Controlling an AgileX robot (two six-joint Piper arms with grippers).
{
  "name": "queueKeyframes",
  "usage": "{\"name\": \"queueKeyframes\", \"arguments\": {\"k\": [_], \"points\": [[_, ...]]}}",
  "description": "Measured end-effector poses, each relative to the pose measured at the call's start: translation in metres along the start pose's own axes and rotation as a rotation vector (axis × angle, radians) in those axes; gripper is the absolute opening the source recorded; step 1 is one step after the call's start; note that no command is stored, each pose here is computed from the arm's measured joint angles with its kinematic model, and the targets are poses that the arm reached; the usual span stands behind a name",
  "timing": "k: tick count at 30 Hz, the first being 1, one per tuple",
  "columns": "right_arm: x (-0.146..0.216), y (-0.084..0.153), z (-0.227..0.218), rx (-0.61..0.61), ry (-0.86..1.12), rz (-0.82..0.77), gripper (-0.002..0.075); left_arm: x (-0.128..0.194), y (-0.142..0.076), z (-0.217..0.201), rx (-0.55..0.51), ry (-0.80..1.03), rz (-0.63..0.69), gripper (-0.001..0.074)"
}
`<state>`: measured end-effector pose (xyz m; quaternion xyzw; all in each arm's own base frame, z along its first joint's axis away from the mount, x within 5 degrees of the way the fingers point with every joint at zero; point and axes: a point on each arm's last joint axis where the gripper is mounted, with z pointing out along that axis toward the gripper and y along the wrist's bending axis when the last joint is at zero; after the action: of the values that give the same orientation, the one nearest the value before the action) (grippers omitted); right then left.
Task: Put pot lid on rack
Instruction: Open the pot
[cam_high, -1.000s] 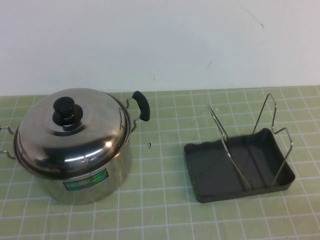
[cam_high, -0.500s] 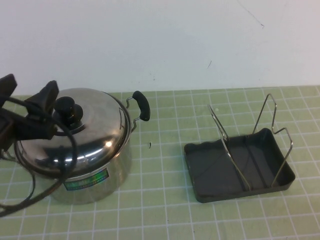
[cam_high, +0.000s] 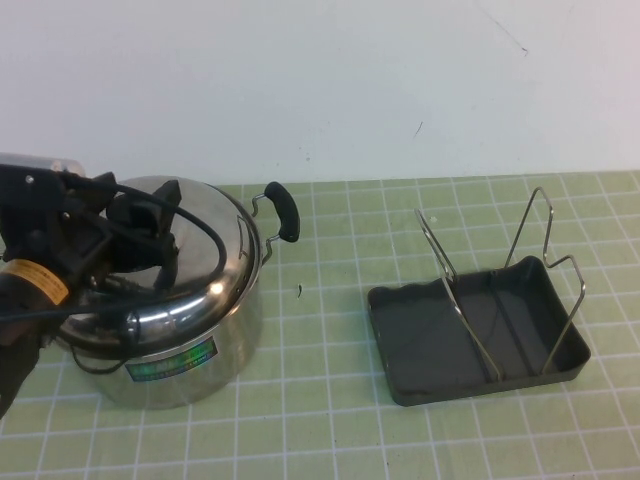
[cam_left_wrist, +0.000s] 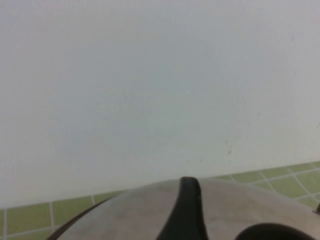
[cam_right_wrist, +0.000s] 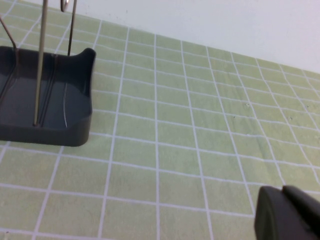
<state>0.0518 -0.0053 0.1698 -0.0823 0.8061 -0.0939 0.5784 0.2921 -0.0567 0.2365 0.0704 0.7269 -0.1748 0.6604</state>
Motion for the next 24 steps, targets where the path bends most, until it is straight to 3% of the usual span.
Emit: {"name": "queueKeyframes", "arguments": {"k": [3,9,18,24], "points": [[0.000,0.000,0.000,0.000,0.000,0.000,-0.0001,0.008,0.002,0.005,-0.003,0.025,-0.007,0.0505],[0.000,-0.002,0.000,0.026,0.003,-0.063,-0.0001,0.012,0.003,0.008,0.005,0.030,0.004,0.0311],[0.000,-0.006,0.000,0.061,0.004,-0.146,-0.0001,0.013,0.002,0.009,0.022,0.025,0.023,0.0309],[-0.006,-0.005,0.000,0.058,-0.071,-0.042,-0.0001,-0.014,-0.009,-0.004,0.068,-0.059,0.041,0.0309]]}}
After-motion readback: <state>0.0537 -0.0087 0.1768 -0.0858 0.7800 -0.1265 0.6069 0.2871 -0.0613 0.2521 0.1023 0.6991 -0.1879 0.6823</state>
